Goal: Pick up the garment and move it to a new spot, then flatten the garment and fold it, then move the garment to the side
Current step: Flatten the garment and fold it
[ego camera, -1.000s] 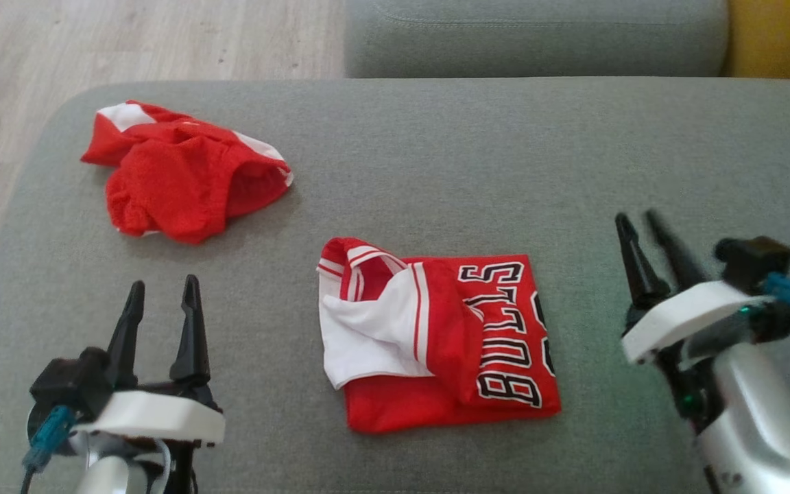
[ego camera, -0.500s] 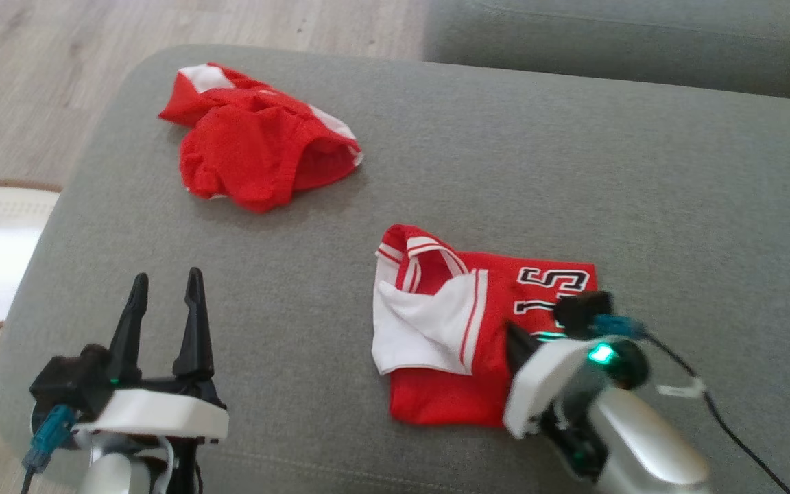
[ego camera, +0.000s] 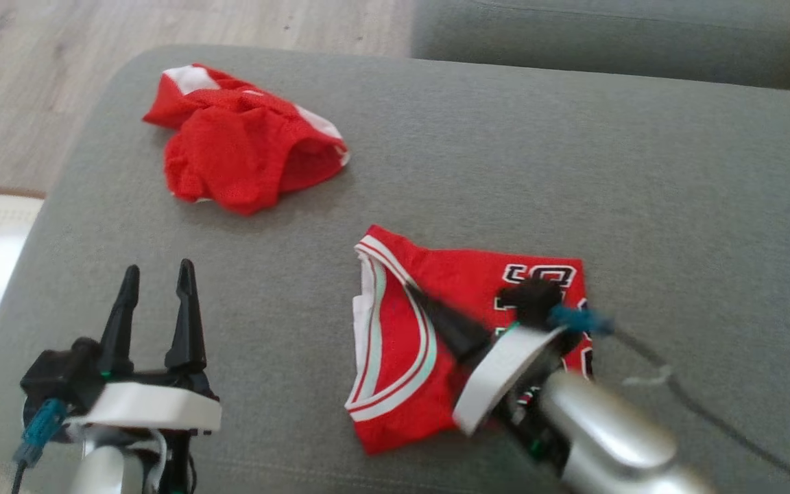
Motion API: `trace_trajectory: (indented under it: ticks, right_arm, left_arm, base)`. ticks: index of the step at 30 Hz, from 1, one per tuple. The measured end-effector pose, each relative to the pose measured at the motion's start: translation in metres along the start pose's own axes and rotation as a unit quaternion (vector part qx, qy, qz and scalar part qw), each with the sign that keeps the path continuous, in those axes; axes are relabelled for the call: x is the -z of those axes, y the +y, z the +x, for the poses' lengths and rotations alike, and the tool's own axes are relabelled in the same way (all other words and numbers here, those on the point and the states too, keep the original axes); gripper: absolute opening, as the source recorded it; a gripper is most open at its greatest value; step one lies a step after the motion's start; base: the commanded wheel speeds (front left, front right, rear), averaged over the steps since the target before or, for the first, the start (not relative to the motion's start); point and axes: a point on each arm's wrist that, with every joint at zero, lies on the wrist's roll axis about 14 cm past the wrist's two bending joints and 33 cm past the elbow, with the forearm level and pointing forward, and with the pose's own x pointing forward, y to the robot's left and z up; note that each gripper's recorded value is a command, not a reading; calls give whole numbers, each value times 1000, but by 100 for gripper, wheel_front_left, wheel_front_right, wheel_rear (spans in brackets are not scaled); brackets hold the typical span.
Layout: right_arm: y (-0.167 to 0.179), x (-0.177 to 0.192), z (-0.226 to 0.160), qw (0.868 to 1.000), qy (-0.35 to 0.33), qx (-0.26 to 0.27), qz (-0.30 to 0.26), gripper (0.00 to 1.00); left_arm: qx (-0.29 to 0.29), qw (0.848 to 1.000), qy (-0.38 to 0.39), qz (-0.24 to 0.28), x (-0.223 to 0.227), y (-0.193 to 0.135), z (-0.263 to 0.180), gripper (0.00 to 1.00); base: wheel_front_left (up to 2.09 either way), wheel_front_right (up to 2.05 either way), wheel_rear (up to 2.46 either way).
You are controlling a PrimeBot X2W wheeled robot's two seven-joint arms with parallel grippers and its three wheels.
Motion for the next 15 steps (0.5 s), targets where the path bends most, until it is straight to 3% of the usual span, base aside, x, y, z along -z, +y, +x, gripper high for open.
trace_trajectory:
  ticks: [5,9,10,11,12,13,15]
  right_arm:
    - [-55,-71,-25,989,-122,68,-38,0]
    - [-97,-103,-60,973,-175,136,-59,0]
    - [-107,-109,-70,969,-183,154,-67,19]
    - [-116,-115,-80,963,-193,171,-73,45]
    - [-124,-121,-90,958,-203,188,-75,95]
    - [-131,-125,-99,953,-209,203,-80,100]
    - [-141,-128,-116,945,-216,229,-90,100]
  left_arm:
    - [19,1000,-5,5,-2,-10,9,100]
    - [44,999,-7,8,-2,-26,15,100]
    - [50,999,-8,8,-2,-30,17,100]
    - [57,998,-9,10,-2,-34,18,100]
    - [63,998,-10,13,-2,-37,20,100]
    - [69,997,-10,14,-2,-41,21,100]
    - [79,997,-11,16,-2,-48,24,100]
  base:
    - [0,0,0]
    - [0,0,0]
    - [0,0,0]
    - [0,0,0]
    - [0,0,0]
    - [0,0,0]
    - [0,0,0]
